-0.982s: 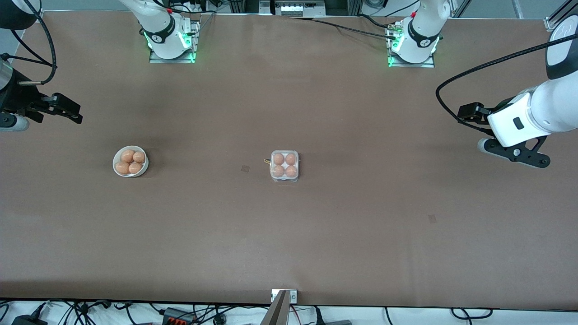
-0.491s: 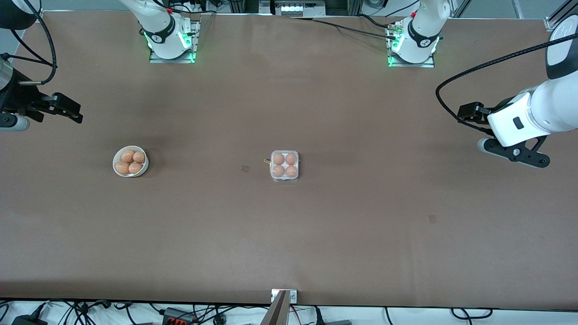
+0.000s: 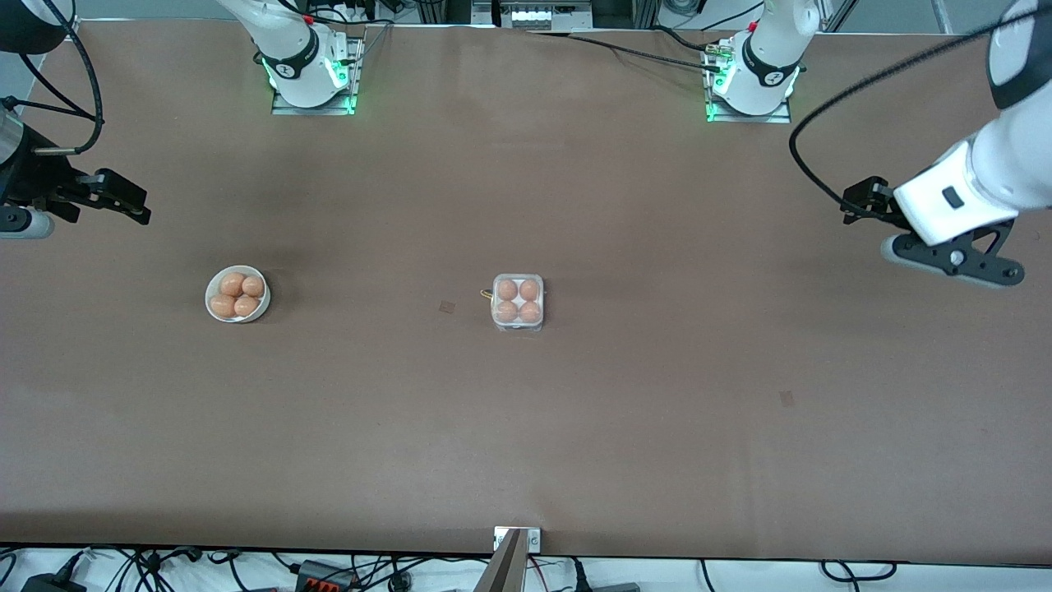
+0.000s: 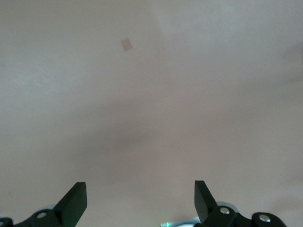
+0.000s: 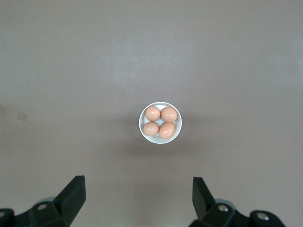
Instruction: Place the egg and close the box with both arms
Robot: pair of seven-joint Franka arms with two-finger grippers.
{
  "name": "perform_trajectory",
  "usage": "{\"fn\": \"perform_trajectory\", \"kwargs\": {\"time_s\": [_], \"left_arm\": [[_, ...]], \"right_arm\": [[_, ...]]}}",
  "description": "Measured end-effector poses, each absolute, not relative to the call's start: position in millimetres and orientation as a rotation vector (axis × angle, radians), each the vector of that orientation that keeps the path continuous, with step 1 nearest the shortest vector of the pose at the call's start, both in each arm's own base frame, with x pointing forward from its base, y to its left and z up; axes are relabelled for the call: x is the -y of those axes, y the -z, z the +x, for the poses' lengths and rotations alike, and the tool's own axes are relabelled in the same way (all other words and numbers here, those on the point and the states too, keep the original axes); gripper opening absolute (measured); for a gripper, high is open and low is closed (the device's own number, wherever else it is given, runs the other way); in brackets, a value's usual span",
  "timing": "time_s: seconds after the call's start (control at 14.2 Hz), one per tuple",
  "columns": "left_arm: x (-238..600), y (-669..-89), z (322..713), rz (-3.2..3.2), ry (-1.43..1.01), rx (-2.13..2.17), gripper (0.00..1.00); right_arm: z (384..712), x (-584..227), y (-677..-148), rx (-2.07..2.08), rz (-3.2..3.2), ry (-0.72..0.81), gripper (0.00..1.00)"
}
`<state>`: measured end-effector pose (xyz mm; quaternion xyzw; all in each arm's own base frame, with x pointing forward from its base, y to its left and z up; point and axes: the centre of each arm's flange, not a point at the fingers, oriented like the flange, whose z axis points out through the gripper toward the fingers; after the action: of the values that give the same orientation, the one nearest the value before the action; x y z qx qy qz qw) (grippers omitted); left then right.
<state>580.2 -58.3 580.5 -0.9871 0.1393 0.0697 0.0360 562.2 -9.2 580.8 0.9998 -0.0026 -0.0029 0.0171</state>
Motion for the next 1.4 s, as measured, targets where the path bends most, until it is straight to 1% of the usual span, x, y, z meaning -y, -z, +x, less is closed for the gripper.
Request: {"fn": "perform_trajectory", "kwargs": {"time_s": [0.28,0.42,0.7,0.98,1.4], "left_arm": [[44.7,-576.2,541.9,-3.118,-0.084,-0.358,1.0],[35.0,-571.8,532.6,-3.155,-0.067,-0.324,1.0],[40.4,-575.9,535.7,-3.142,0.029,-0.344,1.0],[30.6,-576.7,536.9,-3.137,0.04,-0.315,1.0],[10.7,-577.8,537.6,-3.152,-0.071,-0.216,1.0]], "right_arm": [[562.1,9.2,-580.7,0.008,3.107,0.01,1.0],[561.1,9.2,-580.0,0.008,3.107,0.024,1.0],[559.0,9.3,-578.4,0.008,3.107,0.054,1.0],[558.8,8.9,-578.5,0.007,3.107,0.055,1.0],[555.9,10.5,-584.6,0.013,3.107,0.04,1.0]]}}
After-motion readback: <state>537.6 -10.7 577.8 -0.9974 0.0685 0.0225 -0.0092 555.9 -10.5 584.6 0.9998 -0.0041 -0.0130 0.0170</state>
